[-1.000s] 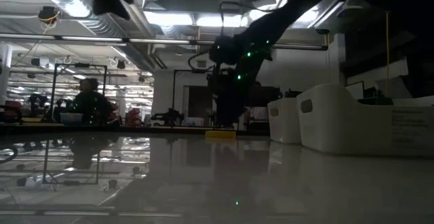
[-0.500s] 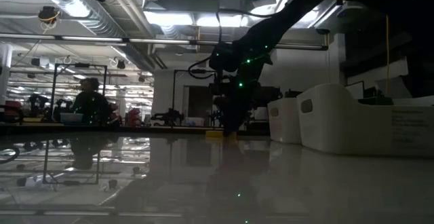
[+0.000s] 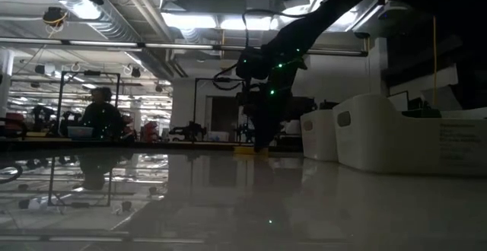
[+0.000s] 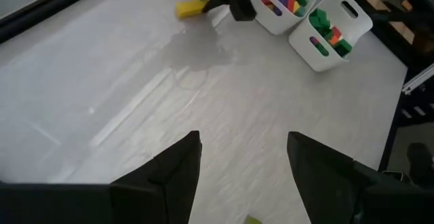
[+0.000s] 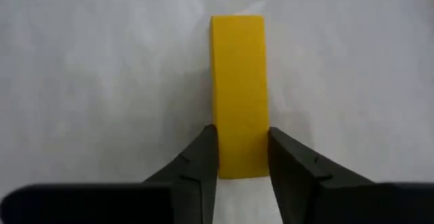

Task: Sort blocks by size
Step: Put the yellow thin rectangle block into the top white bin

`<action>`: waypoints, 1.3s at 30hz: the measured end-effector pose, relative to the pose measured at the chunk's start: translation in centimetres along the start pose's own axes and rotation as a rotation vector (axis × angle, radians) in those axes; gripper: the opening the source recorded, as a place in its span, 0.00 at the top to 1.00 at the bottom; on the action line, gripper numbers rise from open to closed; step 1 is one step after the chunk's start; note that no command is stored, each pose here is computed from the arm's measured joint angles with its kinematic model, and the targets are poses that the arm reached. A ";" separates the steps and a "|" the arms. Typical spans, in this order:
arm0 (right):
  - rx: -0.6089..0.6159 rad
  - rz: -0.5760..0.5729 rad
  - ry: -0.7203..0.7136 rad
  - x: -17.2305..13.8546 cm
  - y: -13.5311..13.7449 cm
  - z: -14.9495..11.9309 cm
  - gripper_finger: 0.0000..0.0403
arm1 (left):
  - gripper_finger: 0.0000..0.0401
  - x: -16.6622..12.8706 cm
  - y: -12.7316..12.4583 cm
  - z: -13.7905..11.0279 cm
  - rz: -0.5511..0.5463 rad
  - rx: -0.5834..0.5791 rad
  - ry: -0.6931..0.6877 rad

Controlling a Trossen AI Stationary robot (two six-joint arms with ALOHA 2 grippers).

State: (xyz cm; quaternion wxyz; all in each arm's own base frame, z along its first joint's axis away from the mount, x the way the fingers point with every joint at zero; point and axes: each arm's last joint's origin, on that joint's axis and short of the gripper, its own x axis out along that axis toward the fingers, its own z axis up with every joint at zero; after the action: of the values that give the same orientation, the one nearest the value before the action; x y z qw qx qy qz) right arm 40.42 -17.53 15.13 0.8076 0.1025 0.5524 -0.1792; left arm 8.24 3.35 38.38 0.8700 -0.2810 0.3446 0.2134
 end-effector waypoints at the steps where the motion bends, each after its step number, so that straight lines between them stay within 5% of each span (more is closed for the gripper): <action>1: 0.001 0.026 0.025 -0.3 0.0 0.0 0.72 | 0.49 0.0 0.0 0.0 0.000 -0.001 0.000; 19: -0.005 0.240 0.340 -14.7 0.8 2.7 0.73 | 0.49 0.0 0.0 0.0 0.000 0.064 0.000; 25: -0.041 0.270 0.289 -16.9 3.2 2.5 0.73 | 0.49 0.1 0.0 0.0 0.000 0.116 0.003; 33: -0.050 0.197 0.316 -19.2 3.8 -0.2 0.73 | 0.49 0.1 0.1 -0.1 0.007 0.118 0.021; 39: 0.015 0.114 0.429 -19.8 3.1 -5.2 0.73 | 0.49 0.1 0.1 -0.2 0.008 0.110 0.023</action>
State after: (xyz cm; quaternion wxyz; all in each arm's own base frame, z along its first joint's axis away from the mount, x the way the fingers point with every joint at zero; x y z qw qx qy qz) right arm 30.79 -9.31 31.47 0.6797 0.1755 0.7034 -0.1117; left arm 8.16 3.31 38.22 0.8792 -0.2337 0.3671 0.1941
